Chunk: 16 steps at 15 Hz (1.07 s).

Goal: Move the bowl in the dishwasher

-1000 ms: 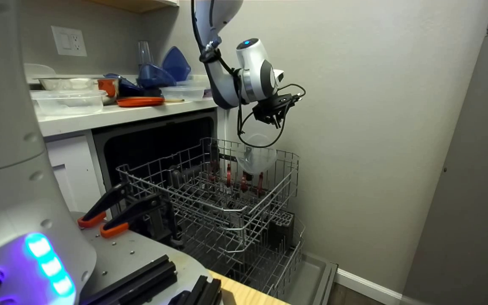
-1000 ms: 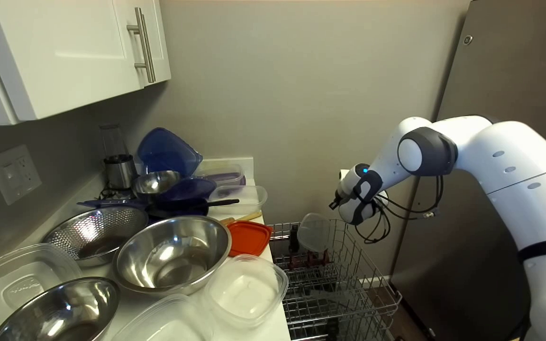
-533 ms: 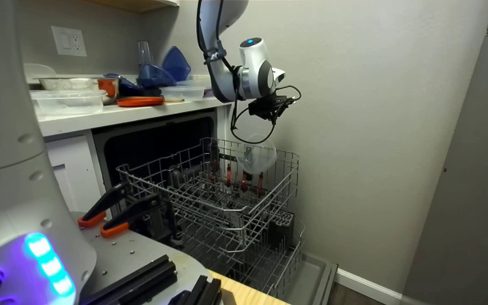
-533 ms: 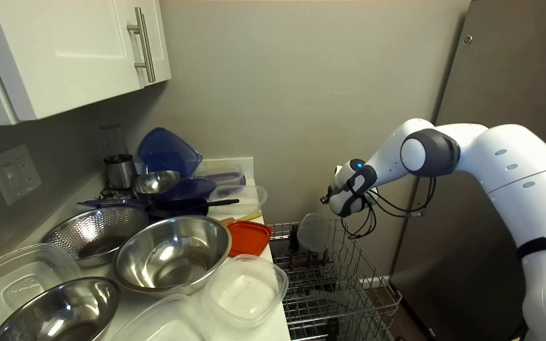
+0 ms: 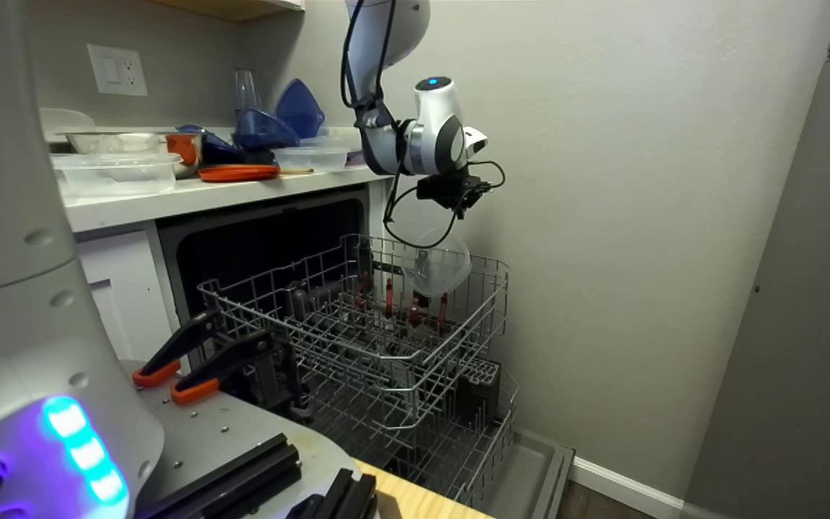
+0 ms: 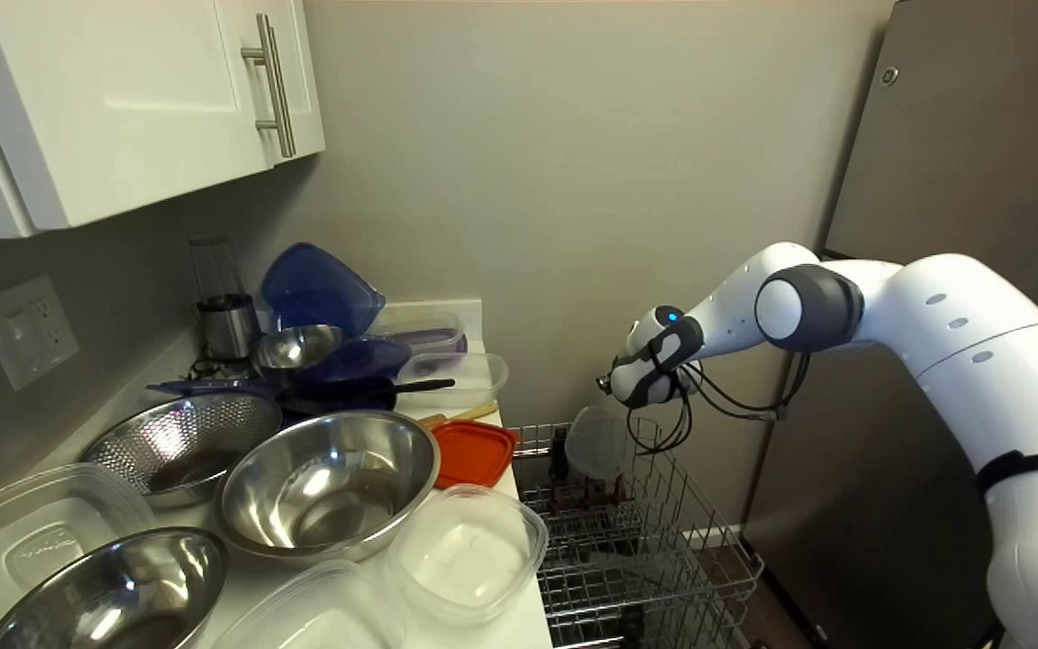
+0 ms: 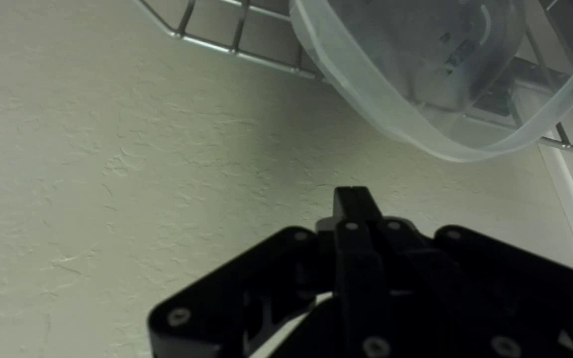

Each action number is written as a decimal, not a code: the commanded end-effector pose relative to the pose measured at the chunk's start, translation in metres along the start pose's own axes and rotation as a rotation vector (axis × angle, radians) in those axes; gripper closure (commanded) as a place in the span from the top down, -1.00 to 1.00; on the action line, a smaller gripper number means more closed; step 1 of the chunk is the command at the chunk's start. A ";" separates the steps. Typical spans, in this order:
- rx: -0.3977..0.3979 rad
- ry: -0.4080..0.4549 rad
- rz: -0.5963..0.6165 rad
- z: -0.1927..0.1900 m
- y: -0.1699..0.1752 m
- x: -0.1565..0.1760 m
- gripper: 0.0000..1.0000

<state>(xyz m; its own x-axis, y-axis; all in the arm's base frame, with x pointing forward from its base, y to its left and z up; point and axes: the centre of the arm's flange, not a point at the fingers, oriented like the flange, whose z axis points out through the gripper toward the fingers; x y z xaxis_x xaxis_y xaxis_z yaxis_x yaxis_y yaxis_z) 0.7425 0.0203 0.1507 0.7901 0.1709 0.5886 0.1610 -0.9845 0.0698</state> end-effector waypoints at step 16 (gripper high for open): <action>0.104 -0.082 0.070 -0.007 -0.033 -0.025 -1.00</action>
<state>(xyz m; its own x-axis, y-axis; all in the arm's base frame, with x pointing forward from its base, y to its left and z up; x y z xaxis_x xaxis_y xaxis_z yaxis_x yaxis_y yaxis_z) 0.7407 0.0469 0.1267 0.8217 0.0835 0.5638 0.1313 -0.9903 -0.0448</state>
